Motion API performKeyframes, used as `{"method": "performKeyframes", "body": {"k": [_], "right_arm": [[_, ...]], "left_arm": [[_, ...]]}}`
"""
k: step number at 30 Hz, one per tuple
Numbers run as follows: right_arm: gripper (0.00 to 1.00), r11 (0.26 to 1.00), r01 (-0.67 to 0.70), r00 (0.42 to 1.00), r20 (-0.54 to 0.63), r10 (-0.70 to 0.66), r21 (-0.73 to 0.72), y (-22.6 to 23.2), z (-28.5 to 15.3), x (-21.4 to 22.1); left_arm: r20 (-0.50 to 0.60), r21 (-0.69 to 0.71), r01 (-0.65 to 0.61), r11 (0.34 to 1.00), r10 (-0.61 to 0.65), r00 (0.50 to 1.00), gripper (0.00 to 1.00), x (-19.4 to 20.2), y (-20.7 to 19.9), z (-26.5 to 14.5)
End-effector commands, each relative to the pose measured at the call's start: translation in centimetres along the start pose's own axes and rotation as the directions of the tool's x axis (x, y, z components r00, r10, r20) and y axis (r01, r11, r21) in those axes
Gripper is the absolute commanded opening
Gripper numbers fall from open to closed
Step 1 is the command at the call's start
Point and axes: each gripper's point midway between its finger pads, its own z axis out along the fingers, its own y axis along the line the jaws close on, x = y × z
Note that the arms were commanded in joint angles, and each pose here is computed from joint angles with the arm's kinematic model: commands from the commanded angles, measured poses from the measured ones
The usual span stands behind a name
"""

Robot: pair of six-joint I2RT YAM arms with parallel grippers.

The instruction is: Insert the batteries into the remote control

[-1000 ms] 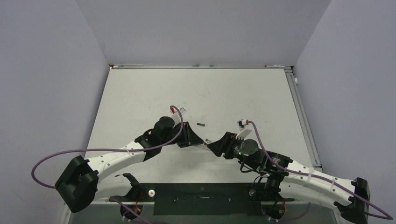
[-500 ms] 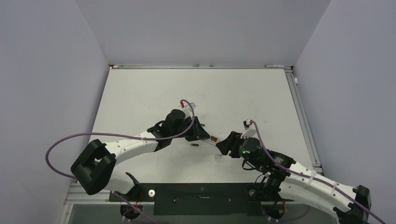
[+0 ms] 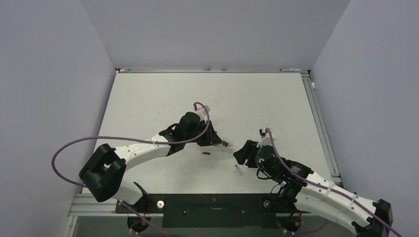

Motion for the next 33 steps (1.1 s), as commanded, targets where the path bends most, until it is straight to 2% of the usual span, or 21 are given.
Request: {"method": "performKeyframes", "body": {"k": [1,10,18,24,33], "right_arm": [[0.54,1.0,0.012,1.0,0.013,-0.012,0.007,-0.3,-0.4,-0.4],[0.52,0.999,0.027,0.999,-0.034,-0.026,0.024,-0.6,-0.5,0.3],[0.51,0.995,0.092,0.991,-0.104,-0.088,0.036,-0.4,-0.4,1.0],[0.43,0.988,0.144,0.976,-0.175,-0.133,0.049,-0.4,0.1,2.2],[0.34,0.967,0.25,0.934,-0.275,-0.229,0.042,1.2,1.3,5.8]], "left_arm": [[0.102,0.022,-0.088,0.996,0.086,0.991,0.0,-3.2,-2.7,-1.9],[0.069,0.067,-0.085,0.994,0.08,0.994,0.0,-1.8,-3.6,-4.9],[0.05,0.123,-0.013,0.992,0.007,0.999,0.0,1.1,-2.9,-7.7],[0.055,0.142,0.051,0.989,-0.059,0.997,0.0,3.0,-1.4,-9.1],[0.074,0.139,0.081,0.987,-0.092,0.993,0.0,4.4,0.1,-10.9]]}}
